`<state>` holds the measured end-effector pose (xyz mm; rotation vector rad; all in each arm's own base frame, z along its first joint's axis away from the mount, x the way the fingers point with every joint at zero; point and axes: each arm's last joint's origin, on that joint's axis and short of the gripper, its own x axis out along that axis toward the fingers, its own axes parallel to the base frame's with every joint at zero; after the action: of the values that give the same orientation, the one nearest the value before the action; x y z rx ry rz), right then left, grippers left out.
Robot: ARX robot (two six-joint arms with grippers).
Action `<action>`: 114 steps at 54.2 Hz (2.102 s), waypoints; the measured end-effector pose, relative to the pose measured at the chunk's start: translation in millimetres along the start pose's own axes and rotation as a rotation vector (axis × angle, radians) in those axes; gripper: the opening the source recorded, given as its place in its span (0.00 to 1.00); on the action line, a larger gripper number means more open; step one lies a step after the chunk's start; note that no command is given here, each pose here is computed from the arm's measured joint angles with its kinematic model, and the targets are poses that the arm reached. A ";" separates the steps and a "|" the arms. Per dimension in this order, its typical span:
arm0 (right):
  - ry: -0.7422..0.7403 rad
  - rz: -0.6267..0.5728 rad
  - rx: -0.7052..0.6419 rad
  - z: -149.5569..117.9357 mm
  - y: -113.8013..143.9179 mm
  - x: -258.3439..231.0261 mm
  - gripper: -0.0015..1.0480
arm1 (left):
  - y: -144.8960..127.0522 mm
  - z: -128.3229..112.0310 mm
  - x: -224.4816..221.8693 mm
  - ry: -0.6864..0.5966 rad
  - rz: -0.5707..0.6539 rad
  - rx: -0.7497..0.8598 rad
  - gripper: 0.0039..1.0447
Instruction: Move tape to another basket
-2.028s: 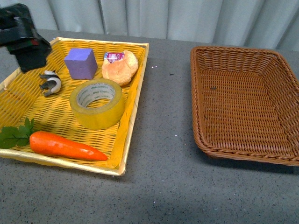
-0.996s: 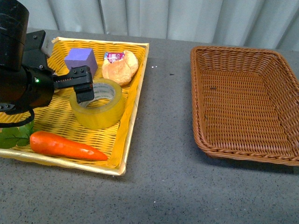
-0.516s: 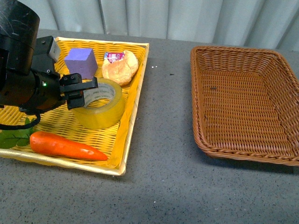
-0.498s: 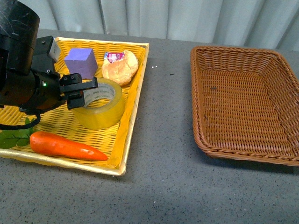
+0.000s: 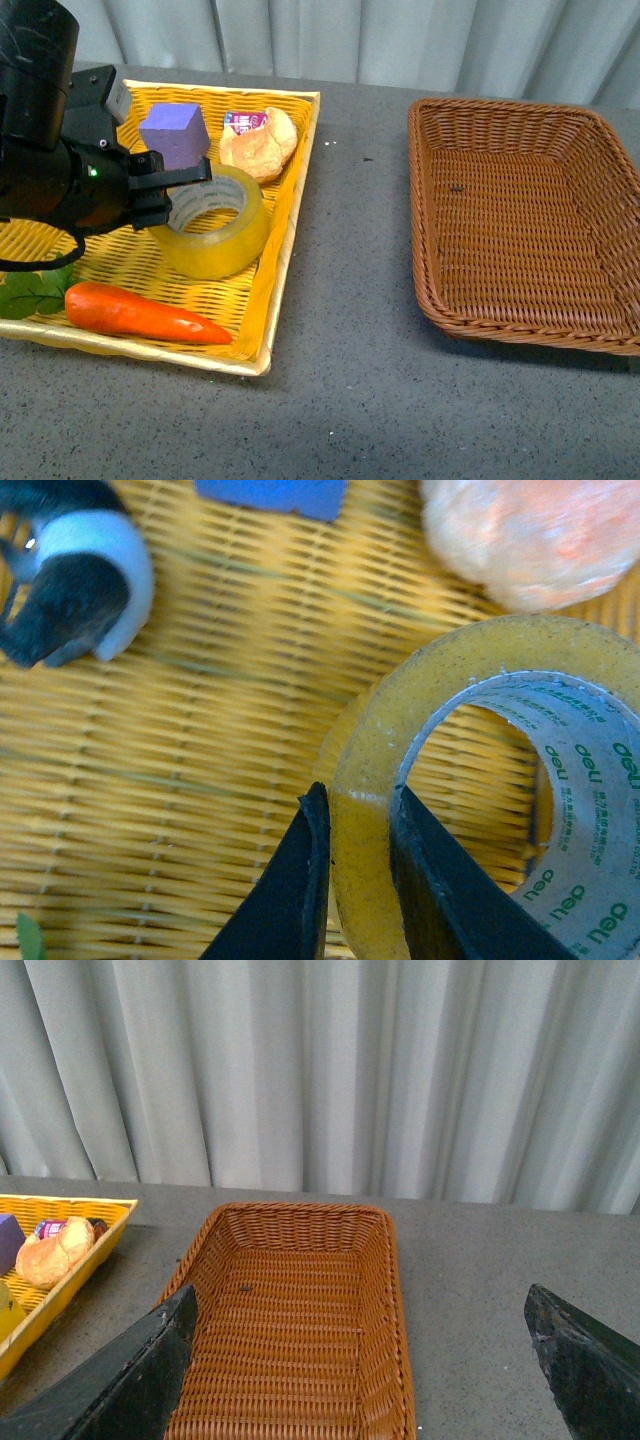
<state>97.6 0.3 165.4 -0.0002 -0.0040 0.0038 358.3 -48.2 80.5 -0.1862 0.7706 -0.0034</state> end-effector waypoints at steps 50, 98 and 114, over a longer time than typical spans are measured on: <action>0.000 0.000 0.000 0.0 0.0 0.0 0.91 | -159.0 62.6 -55.1 -0.153 -0.542 0.835 0.14; 0.436 0.206 -0.196 37.2 18.5 93.9 0.91 | -160.6 62.1 -55.7 -0.148 -0.553 0.860 0.13; 0.590 0.247 -0.090 47.1 54.2 162.6 0.91 | -160.6 62.1 -55.7 -0.148 -0.553 0.860 0.13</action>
<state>259.8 55.1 213.2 -0.0918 0.5864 0.2505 371.6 -191.9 189.7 0.4210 0.4953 -0.8240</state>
